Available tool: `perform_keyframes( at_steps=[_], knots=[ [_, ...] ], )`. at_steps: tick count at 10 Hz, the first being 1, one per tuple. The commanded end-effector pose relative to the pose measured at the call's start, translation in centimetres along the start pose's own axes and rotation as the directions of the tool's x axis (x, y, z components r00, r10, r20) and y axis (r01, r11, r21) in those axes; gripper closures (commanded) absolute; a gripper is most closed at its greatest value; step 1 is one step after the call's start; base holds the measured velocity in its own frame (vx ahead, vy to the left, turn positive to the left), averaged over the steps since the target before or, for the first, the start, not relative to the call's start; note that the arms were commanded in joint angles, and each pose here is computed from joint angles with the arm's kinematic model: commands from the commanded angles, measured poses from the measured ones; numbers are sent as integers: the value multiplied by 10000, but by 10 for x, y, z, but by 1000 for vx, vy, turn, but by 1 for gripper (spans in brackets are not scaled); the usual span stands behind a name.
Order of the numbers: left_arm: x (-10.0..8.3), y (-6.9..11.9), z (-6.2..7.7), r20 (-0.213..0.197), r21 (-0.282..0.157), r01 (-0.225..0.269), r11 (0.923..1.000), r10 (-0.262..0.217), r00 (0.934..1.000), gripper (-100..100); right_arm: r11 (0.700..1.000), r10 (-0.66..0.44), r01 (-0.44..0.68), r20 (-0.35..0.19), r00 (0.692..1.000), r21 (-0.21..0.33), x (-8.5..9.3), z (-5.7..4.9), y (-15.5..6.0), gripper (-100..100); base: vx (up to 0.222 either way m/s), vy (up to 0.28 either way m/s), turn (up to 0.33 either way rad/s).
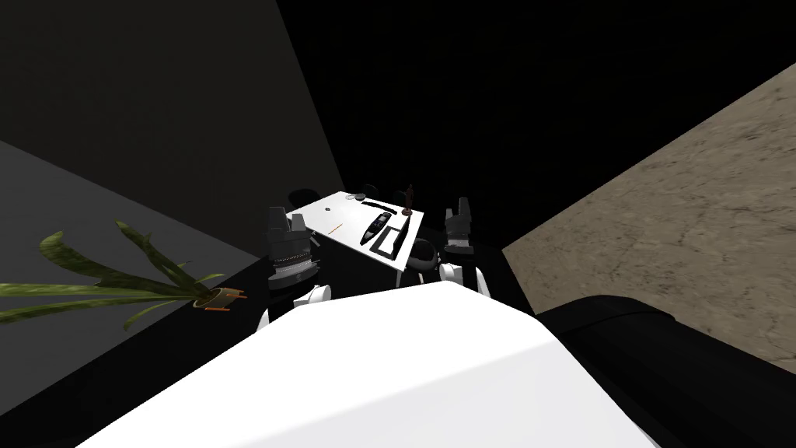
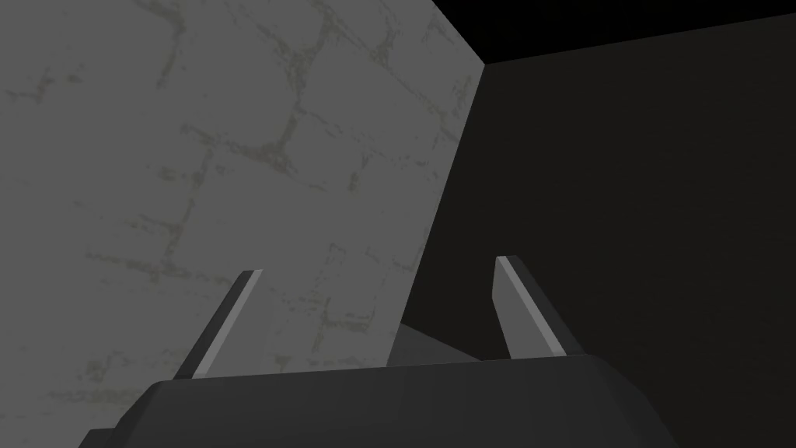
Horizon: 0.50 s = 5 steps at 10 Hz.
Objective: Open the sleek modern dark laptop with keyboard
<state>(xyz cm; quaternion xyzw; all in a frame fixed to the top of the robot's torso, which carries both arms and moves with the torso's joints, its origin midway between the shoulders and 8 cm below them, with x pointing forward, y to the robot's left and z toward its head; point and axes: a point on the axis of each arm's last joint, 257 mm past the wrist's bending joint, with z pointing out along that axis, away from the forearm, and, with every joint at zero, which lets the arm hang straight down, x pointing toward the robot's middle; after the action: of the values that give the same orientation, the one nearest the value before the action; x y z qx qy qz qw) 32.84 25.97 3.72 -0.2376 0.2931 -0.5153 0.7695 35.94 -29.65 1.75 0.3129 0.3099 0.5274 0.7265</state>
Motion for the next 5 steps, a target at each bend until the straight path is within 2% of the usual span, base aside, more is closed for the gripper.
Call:
perform_keyframes(
  at_steps=[1, 5],
  knots=[
    [0, 0, 0, 0, 0, 0, 10000, 0, 10000, 0, 10000, 0, 0, 0, 10000, 0, 0, 0, 0, 0, 0, 0, 0],
    [0, 0, 0, 1, 3, 0, 10000, 0, 10000, 0, 10000, 0, 0, 0, 10000, -3, 0, 0, 0, 0, 0, 0, 0]
  ],
)
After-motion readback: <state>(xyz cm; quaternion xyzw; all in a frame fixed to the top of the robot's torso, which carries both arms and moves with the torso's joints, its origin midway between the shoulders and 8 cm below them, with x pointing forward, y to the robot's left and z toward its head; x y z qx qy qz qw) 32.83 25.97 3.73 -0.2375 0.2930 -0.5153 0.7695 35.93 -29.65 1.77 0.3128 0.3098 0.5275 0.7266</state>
